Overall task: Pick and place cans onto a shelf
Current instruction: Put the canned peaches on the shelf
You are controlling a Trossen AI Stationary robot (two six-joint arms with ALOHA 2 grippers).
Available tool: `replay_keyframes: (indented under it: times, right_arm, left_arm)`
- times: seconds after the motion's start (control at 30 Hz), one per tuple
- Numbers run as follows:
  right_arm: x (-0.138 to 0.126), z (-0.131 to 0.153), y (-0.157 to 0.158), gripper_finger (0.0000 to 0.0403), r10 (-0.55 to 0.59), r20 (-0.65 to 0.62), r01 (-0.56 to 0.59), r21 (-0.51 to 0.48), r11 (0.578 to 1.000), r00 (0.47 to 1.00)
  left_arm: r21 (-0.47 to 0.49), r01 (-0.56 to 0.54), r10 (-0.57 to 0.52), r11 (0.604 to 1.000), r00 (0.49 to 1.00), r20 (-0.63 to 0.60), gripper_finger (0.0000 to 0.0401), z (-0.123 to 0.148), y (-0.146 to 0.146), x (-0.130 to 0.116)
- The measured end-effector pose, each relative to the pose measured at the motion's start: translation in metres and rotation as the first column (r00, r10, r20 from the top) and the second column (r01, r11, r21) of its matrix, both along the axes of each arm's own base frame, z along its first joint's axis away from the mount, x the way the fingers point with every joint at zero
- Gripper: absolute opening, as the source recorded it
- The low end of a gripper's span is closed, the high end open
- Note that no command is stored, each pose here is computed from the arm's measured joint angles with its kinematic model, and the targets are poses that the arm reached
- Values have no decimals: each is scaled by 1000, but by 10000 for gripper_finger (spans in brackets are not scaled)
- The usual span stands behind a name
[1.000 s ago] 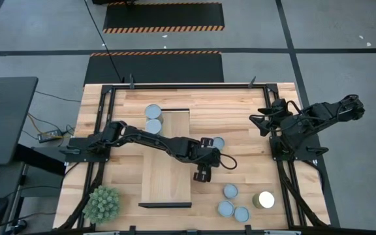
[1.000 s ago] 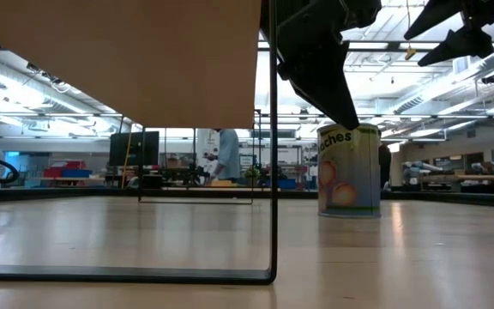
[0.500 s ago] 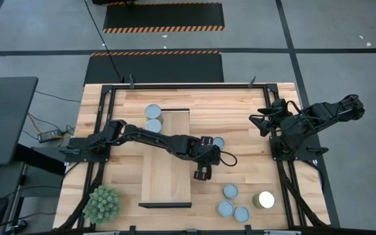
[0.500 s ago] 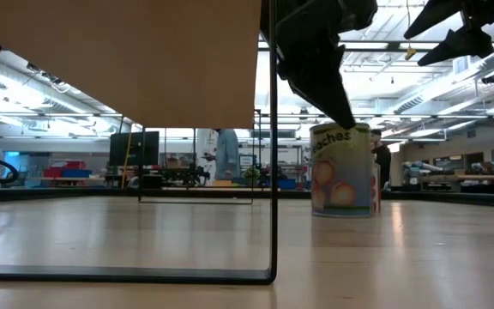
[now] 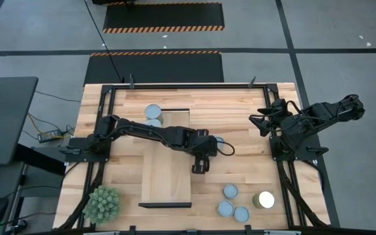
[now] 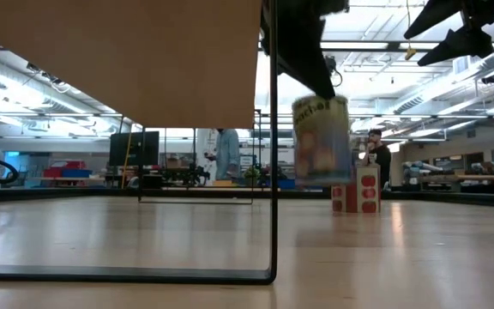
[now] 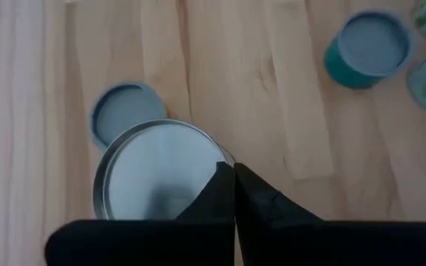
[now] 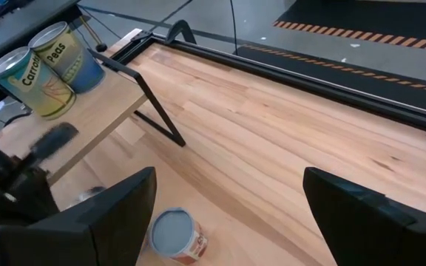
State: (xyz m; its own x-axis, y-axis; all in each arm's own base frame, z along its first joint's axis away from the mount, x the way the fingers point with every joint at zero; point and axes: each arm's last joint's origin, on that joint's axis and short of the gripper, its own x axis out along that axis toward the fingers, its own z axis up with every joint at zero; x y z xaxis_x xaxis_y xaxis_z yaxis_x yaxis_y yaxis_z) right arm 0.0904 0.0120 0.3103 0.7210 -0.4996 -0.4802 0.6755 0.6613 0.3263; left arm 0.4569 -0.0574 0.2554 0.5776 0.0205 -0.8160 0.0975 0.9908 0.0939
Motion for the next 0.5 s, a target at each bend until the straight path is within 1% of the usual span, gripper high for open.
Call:
replay_keyframes:
  times: [0.13,0.23,0.33,0.47,0.5]
  right_arm:
    - [0,0,0,348,0,0,0,0,1000,1000]
    - [0,0,0,348,0,1,0,0,1000,1000]
    - [0,0,0,348,1,2,-1,-2,1000,1000]
    - [0,0,0,348,1,4,-1,-3,1000,1000]
    - [0,1,0,348,2,4,-2,-4,1000,1000]
  left_arm:
    - [-2,-2,2,1000,1000,21,1,8,1,-2]
    - [11,19,-20,1000,998,52,1,21,1,-5]
    - [32,50,-53,998,994,99,0,44,0,-7]
    - [53,77,-85,996,983,164,0,82,0,-14]
    - [59,83,-92,995,983,159,0,90,1,-17]
